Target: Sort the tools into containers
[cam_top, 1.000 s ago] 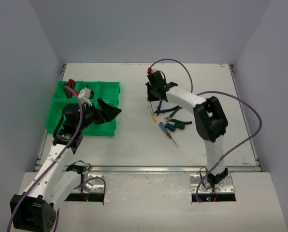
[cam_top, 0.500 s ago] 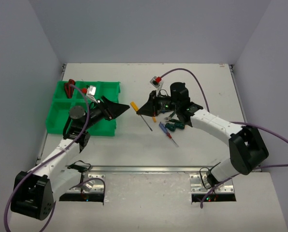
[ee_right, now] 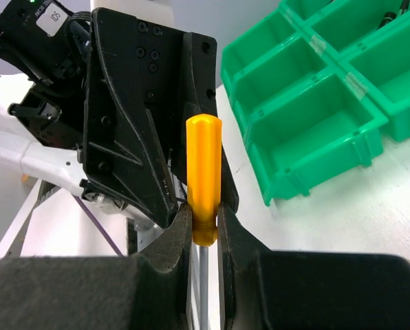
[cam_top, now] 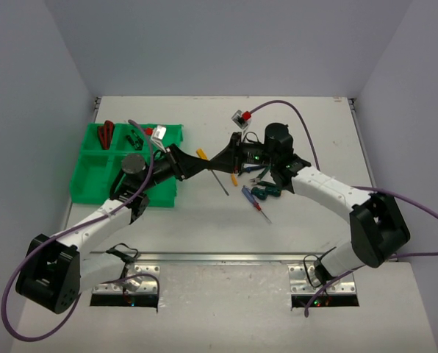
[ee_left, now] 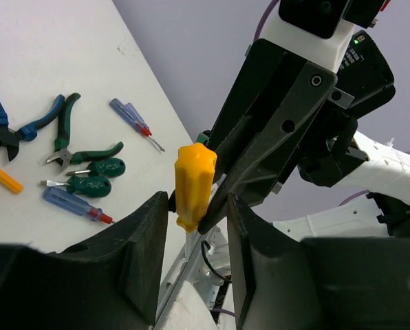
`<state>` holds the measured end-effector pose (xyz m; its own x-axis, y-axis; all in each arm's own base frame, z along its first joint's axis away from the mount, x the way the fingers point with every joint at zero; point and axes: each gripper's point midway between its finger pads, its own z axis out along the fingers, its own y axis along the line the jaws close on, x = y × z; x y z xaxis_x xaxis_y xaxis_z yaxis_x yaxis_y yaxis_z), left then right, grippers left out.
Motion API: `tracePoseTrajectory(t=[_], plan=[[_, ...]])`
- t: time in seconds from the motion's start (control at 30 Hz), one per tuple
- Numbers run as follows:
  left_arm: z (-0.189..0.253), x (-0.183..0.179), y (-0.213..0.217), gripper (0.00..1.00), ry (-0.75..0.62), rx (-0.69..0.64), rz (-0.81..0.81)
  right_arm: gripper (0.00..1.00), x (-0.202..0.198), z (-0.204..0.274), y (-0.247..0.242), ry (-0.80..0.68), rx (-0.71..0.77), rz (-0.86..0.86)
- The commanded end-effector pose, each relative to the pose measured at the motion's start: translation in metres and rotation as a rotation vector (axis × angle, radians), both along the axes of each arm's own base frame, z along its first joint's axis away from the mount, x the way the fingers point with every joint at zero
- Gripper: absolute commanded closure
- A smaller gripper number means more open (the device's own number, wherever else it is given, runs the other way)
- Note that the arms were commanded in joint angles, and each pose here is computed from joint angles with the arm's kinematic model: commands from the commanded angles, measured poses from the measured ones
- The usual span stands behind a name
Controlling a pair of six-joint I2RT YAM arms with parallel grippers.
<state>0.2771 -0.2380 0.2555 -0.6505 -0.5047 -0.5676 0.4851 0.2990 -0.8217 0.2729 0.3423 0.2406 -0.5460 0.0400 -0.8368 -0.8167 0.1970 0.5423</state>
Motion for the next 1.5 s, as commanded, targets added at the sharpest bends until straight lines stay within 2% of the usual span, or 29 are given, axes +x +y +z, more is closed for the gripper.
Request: tracePoseTrajectory(t=[0.0,0.03,0.07,0.13,0.23,0.27,0.33,0.43,0.5,0.53,0.6,0.7,0.73,0.77,0.83,0.87,0.93,1.0,1.03,1.07,1.2,1.33,1.47], plan=[[0.031,0.008,0.002,0.48,-0.099,-0.021,0.049,1.00,-0.013,0.019,0.005,-0.073,0.047,0.054],[0.034,0.008,0.003,0.28,-0.107,-0.021,0.057,1.00,-0.013,0.017,0.005,-0.071,0.040,0.046],[0.036,0.008,0.004,0.15,-0.114,-0.021,0.063,1.00,-0.012,0.015,0.005,-0.068,0.036,0.041],[0.038,0.008,0.005,0.09,-0.123,-0.018,0.069,1.00,-0.013,0.014,0.005,-0.068,0.035,0.046],[0.040,0.010,0.006,0.09,-0.131,-0.013,0.076,1.00,-0.012,0.012,0.005,-0.062,0.034,0.046],[0.040,0.010,0.006,0.10,-0.134,-0.013,0.076,1.00,-0.012,0.013,0.005,-0.063,0.034,0.046],[0.040,0.010,0.006,0.22,-0.132,-0.012,0.076,1.00,-0.014,0.013,0.005,-0.065,0.036,0.054],[0.036,0.011,0.004,0.61,-0.123,-0.008,0.068,1.00,-0.016,0.015,0.004,-0.071,0.044,0.058],[0.036,0.009,0.001,0.78,-0.126,-0.018,0.044,1.00,-0.014,0.016,0.004,-0.074,0.047,0.046],[0.036,0.008,-0.001,0.81,-0.129,-0.022,0.037,1.00,-0.013,0.017,0.004,-0.073,0.048,0.041],[0.035,0.005,-0.007,0.98,-0.131,-0.021,0.011,1.00,-0.010,0.017,0.006,-0.063,0.050,0.031],[0.031,0.006,-0.014,1.00,-0.119,-0.012,-0.004,1.00,-0.005,0.017,0.007,-0.052,0.049,0.009],[0.031,0.010,-0.014,1.00,-0.114,-0.006,0.009,0.87,-0.002,0.014,0.007,-0.044,0.037,-0.002],[0.020,0.020,-0.011,1.00,-0.071,0.043,0.050,0.62,0.001,0.011,0.006,-0.036,0.020,-0.017],[-0.021,0.060,0.017,1.00,0.121,0.264,0.288,0.05,0.007,-0.002,-0.002,-0.010,-0.047,-0.077],[-0.030,0.078,0.036,1.00,0.122,0.387,0.388,0.01,0.010,-0.002,-0.010,-0.012,-0.077,-0.131],[-0.048,0.115,0.088,1.00,0.204,0.609,0.623,0.01,0.024,-0.015,-0.034,0.000,-0.185,-0.304],[-0.034,0.151,0.136,1.00,0.231,0.674,0.773,0.01,0.030,-0.027,-0.058,0.014,-0.261,-0.435],[-0.048,0.157,0.141,1.00,0.267,0.701,0.778,0.01,0.033,-0.028,-0.065,0.006,-0.273,-0.477],[-0.053,0.171,0.169,1.00,0.324,0.734,0.845,0.01,0.021,-0.031,-0.081,0.000,-0.280,-0.508],[-0.046,0.217,0.223,1.00,0.337,0.812,1.011,0.01,-0.001,-0.030,-0.097,-0.023,-0.276,-0.505],[-0.043,0.269,0.235,1.00,0.296,0.903,1.046,0.01,-0.005,-0.037,-0.116,-0.021,-0.312,-0.584],[-0.058,0.285,0.231,1.00,0.291,0.906,1.028,0.01,-0.001,-0.046,-0.120,-0.010,-0.346,-0.608]])
